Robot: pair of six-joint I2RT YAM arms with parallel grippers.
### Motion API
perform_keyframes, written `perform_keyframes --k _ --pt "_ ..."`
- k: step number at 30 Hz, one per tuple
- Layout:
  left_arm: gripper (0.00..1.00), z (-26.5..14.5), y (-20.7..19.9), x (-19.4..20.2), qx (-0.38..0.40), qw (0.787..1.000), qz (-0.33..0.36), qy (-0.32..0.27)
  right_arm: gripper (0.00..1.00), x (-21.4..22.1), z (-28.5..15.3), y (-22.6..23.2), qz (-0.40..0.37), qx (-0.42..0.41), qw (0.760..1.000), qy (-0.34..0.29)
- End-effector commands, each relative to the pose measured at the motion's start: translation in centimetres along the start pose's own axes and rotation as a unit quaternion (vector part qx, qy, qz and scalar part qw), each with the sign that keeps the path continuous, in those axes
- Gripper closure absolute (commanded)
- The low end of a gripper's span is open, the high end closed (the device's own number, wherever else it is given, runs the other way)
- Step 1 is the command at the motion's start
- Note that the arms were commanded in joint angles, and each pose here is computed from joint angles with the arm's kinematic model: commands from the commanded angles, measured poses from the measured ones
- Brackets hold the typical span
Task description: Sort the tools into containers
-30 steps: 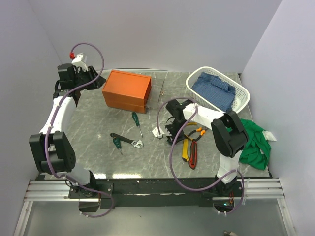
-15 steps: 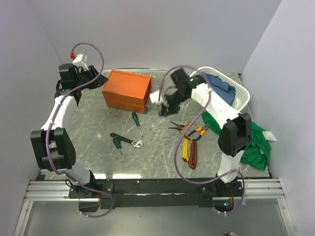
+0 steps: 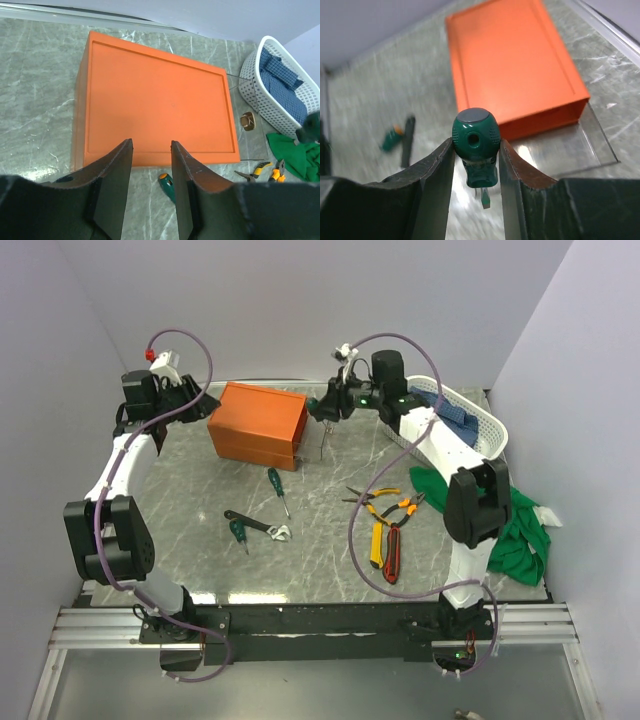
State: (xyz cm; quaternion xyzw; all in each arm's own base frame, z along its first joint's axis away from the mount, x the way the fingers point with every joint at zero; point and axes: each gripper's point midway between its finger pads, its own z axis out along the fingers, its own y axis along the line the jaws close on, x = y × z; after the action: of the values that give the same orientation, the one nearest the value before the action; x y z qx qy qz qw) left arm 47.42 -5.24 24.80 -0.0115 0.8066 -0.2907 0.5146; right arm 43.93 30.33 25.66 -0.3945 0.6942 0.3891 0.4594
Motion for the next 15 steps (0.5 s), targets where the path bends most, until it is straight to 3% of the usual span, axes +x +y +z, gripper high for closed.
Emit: perform_keyframes --k 1,5,6,7,12,15 --pt "0.58 -1.2 -0.7 -1.3 -0.002 0.999 0.035 -0.021 1.00 -6.6 1.2 -2.6 0.112 0.022 0.985 -0.129" --pt "0.57 -1.3 -0.4 -0.3 -0.005 0.999 0.031 -0.013 0.98 -6.1 2.4 -4.5 0.150 0.035 0.979 -0.137" --pt "0.57 -1.3 -0.3 -0.2 -0.006 0.999 0.030 -0.012 0.94 -5.7 2.6 -4.8 0.152 0.039 0.978 -0.134" --pt "0.57 -1.4 -0.3 -0.1 -0.006 0.999 0.030 -0.012 0.82 -5.3 2.7 -5.4 0.154 0.055 0.977 -0.133" --pt "0.57 -1.4 -0.1 -0.1 -0.010 0.999 0.033 -0.010 0.45 -3.5 2.0 -7.3 0.146 0.114 0.976 -0.113" --pt "0.57 -1.2 -0.2 -0.3 -0.007 0.999 0.033 -0.012 0.38 -4.4 0.7 -6.5 0.125 0.109 0.980 -0.113"
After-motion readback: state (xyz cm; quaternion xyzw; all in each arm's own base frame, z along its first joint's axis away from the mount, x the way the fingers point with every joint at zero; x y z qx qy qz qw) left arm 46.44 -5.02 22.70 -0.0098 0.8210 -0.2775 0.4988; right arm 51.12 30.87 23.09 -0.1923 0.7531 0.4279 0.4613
